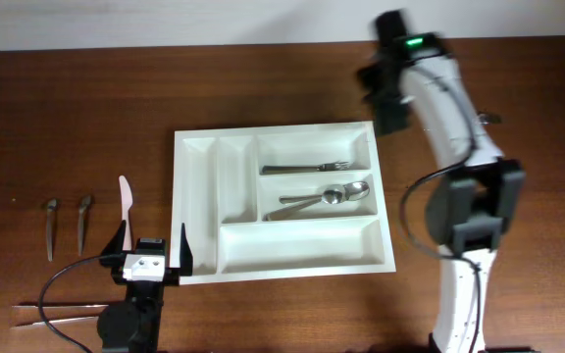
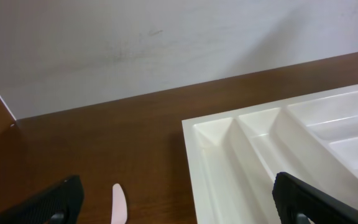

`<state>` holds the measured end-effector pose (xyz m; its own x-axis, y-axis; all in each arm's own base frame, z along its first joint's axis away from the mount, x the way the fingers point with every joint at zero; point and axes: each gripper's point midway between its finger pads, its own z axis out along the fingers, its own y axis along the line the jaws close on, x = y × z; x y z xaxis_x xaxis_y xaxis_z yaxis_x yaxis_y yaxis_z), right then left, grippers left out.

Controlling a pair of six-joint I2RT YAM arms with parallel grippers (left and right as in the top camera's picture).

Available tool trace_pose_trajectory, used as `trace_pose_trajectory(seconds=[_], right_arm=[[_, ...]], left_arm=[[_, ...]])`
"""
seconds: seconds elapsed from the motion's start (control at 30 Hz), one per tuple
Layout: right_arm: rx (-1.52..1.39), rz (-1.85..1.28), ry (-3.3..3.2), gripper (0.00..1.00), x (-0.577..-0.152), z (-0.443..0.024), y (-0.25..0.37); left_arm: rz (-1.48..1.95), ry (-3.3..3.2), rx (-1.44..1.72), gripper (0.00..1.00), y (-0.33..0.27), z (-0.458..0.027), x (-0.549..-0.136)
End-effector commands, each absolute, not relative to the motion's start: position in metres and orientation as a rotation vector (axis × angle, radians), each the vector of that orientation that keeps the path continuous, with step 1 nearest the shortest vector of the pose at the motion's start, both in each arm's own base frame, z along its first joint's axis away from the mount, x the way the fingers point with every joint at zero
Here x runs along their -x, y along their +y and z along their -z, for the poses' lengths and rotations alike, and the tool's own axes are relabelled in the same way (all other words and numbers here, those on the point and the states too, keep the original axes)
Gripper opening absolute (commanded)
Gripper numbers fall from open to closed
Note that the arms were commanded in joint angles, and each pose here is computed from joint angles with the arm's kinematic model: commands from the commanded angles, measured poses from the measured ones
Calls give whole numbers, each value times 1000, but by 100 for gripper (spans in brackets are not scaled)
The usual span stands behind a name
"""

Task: Pack container
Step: 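Open the right gripper and return it to the remaining fork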

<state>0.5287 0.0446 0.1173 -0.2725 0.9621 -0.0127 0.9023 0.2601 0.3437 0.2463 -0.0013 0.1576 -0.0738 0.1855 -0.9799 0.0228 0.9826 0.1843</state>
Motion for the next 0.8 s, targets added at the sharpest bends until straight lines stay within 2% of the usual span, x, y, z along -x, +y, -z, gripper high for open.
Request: trace_pose_trajectory(seconds=[0.0, 0.07, 0.13, 0.37, 0.6, 0.77], right_arm=[[-1320, -615, 2405, 99, -560, -143, -17], [-1112, -714, 2414, 99, -567, -155, -42], [-1100, -725, 2395, 99, -562, -157, -75], [-1524, -583, 2298, 99, -514, -137, -172], [-1653, -319, 2293, 99, -483, -123, -210], [-1660, -290, 2305, 99, -487, -111, -208]], left_arm=[[-126, 1641, -160, 99, -2, -157, -246], [-126, 1641, -160, 99, -2, -157, -246], [-126, 1641, -160, 99, -2, -157, -246], [-126, 1641, -160, 99, -2, -157, -246], [-126, 1641, -160, 99, -2, -157, -246], [-126, 1641, -160, 99, -2, -157, -246]])
